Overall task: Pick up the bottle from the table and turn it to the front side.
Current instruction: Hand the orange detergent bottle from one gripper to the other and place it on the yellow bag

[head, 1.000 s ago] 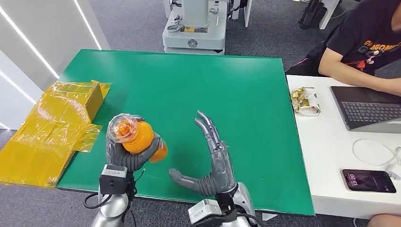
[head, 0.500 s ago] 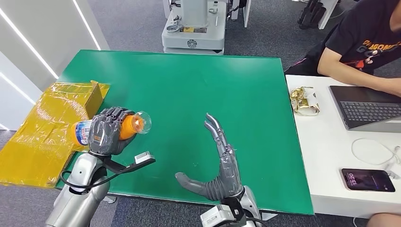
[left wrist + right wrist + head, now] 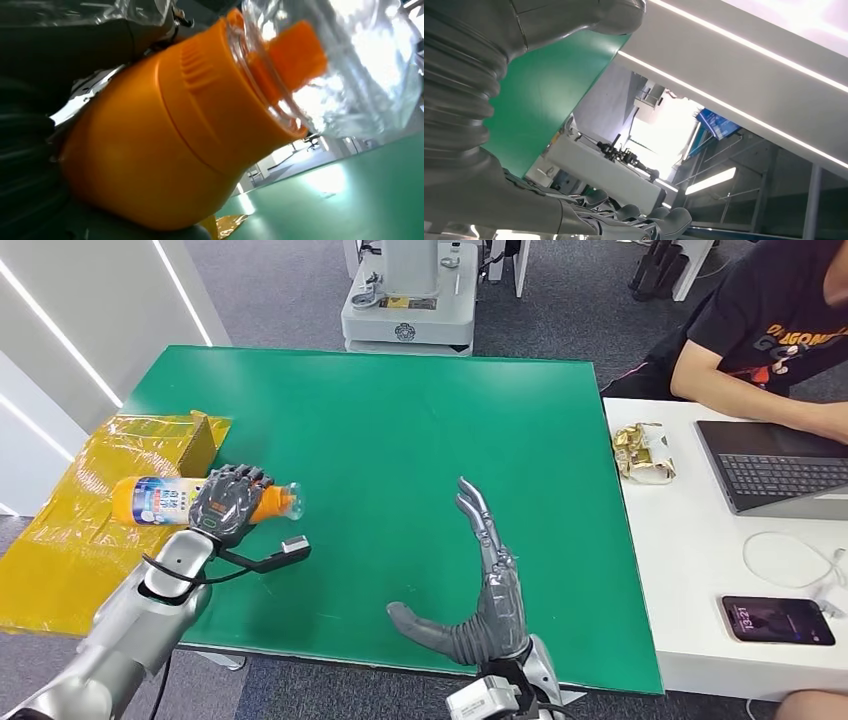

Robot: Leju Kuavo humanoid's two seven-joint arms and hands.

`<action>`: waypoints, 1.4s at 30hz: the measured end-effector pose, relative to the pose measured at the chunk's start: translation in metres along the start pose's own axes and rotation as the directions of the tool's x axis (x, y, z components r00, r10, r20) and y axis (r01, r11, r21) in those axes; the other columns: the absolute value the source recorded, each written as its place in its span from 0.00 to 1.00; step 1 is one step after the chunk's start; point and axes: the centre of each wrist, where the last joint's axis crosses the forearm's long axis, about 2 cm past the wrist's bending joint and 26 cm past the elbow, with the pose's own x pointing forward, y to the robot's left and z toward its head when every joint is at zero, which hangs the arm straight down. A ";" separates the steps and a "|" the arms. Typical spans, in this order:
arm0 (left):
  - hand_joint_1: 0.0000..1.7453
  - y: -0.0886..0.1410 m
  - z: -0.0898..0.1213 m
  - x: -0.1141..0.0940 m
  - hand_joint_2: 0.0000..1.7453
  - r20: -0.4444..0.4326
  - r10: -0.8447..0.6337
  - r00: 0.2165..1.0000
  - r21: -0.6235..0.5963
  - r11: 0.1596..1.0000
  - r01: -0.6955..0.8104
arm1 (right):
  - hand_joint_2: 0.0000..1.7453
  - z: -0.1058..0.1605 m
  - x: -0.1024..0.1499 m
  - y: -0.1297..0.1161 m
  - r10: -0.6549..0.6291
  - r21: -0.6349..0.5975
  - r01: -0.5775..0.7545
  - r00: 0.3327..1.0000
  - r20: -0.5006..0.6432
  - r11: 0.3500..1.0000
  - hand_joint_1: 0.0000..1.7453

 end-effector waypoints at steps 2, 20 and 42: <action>1.00 -0.006 0.001 -0.008 1.00 -0.002 -0.037 0.999 -0.039 0.999 0.037 | 1.00 -0.001 -0.001 -0.001 -0.003 -0.003 0.003 1.000 0.002 1.000 0.00; 1.00 -0.043 0.010 -0.040 1.00 0.029 -0.077 0.997 -0.350 0.933 0.082 | 1.00 -0.004 -0.001 -0.002 -0.022 -0.008 0.022 1.000 0.009 1.000 0.00; 0.00 -0.040 0.003 -0.055 1.00 -0.021 -0.062 0.998 -0.418 0.907 0.048 | 1.00 -0.006 0.000 -0.002 -0.018 0.008 0.018 1.000 0.015 1.000 0.00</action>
